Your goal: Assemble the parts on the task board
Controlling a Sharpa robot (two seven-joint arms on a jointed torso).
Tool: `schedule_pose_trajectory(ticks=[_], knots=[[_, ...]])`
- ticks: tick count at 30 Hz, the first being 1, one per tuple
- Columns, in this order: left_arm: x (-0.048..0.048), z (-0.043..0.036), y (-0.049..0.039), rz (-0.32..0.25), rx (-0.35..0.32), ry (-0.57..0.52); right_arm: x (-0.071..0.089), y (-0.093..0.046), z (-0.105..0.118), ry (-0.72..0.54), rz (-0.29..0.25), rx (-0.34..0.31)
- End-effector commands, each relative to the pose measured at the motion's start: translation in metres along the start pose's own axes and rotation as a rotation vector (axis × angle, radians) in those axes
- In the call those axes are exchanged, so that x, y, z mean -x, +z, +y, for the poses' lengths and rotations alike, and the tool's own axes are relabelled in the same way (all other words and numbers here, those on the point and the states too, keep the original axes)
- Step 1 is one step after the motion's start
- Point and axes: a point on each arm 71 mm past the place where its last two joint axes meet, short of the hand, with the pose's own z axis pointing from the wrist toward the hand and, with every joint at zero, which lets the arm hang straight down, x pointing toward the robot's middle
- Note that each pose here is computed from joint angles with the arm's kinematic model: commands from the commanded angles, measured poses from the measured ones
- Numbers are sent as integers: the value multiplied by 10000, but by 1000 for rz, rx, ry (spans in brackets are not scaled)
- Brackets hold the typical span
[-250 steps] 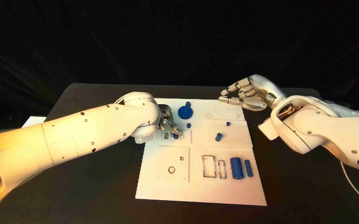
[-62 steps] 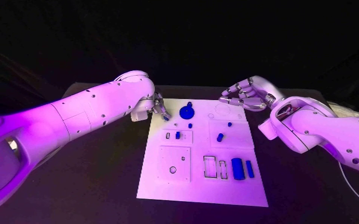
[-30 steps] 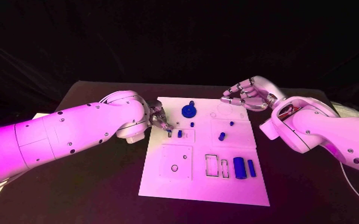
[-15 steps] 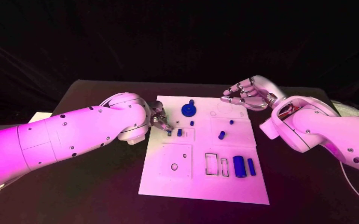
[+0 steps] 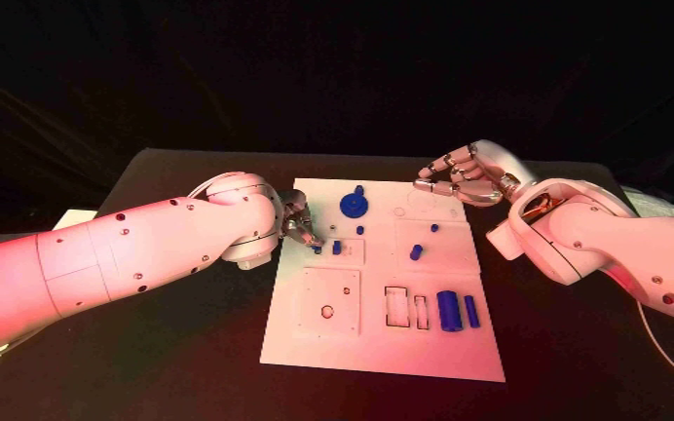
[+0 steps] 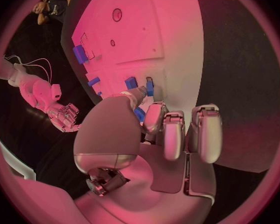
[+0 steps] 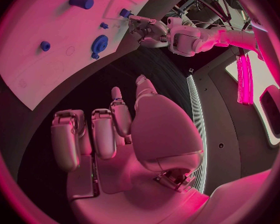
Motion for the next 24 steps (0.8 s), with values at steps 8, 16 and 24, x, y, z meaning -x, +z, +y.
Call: schedule_pose_trajectory(ticks=[8,16,24], knots=[[-33,-1,23,32,3,35,-19,0,9,0,15,12],[-54,-4,25,45,-1,43,-21,0,8,1,16,12],[-69,-5,20,60,-3,56,-20,-2,7,1,17,11]])
